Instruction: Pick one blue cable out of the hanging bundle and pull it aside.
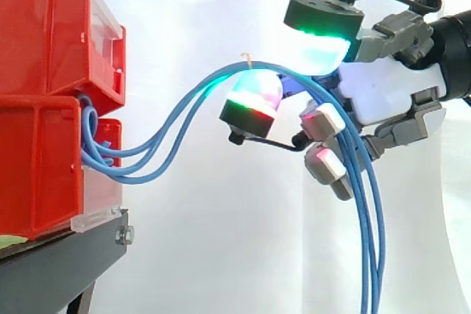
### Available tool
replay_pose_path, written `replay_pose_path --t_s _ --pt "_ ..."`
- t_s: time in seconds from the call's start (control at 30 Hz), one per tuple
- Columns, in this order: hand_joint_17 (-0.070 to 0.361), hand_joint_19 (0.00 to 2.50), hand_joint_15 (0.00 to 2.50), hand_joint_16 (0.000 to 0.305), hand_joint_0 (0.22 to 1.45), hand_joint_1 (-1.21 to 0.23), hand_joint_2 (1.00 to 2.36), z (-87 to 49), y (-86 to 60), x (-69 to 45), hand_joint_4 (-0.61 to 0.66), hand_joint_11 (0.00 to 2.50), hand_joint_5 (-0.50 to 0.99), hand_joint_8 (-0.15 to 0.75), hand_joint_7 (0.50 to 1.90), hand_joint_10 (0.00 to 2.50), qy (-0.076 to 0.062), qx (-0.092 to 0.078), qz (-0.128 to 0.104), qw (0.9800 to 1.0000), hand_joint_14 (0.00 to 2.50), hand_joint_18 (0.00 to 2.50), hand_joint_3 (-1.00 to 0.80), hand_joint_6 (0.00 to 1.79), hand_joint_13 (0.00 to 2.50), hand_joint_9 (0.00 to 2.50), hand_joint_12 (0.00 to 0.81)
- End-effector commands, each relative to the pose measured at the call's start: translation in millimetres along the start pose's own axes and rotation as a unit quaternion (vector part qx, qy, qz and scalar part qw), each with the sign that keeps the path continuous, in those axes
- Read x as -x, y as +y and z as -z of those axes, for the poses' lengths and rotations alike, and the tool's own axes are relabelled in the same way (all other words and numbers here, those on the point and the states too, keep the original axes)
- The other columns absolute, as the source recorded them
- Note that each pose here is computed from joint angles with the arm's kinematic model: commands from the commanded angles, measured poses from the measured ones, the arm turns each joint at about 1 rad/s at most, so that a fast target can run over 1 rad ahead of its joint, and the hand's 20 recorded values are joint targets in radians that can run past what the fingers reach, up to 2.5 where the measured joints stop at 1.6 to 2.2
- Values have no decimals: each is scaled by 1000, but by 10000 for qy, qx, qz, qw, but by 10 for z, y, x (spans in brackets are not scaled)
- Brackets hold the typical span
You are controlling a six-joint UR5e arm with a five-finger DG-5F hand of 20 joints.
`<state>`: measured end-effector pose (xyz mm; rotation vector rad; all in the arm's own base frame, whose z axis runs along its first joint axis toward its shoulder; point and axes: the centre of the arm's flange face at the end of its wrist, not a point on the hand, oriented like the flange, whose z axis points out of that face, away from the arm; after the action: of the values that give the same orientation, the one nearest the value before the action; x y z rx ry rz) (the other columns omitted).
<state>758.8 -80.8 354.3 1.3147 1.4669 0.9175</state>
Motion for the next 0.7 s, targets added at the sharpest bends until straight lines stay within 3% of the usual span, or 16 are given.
replay_pose_path --t_s 0.0,0.57,0.67 --pt "113 688 593 50 486 -917 1000 5 1 -5 10 532 -51 247 813 24 29 -14 -5 10000 25 902 -500 857 1050 1288 349" --pt "116 710 584 52 491 -665 1000 11 -5 -3 18 513 -55 260 801 22 25 -45 -17 10000 23 887 -500 837 1056 1297 364" --pt "108 734 593 48 553 -658 1000 16 -10 -5 2 523 -58 252 802 23 35 -67 -14 10000 25 850 -500 837 1037 1284 347"
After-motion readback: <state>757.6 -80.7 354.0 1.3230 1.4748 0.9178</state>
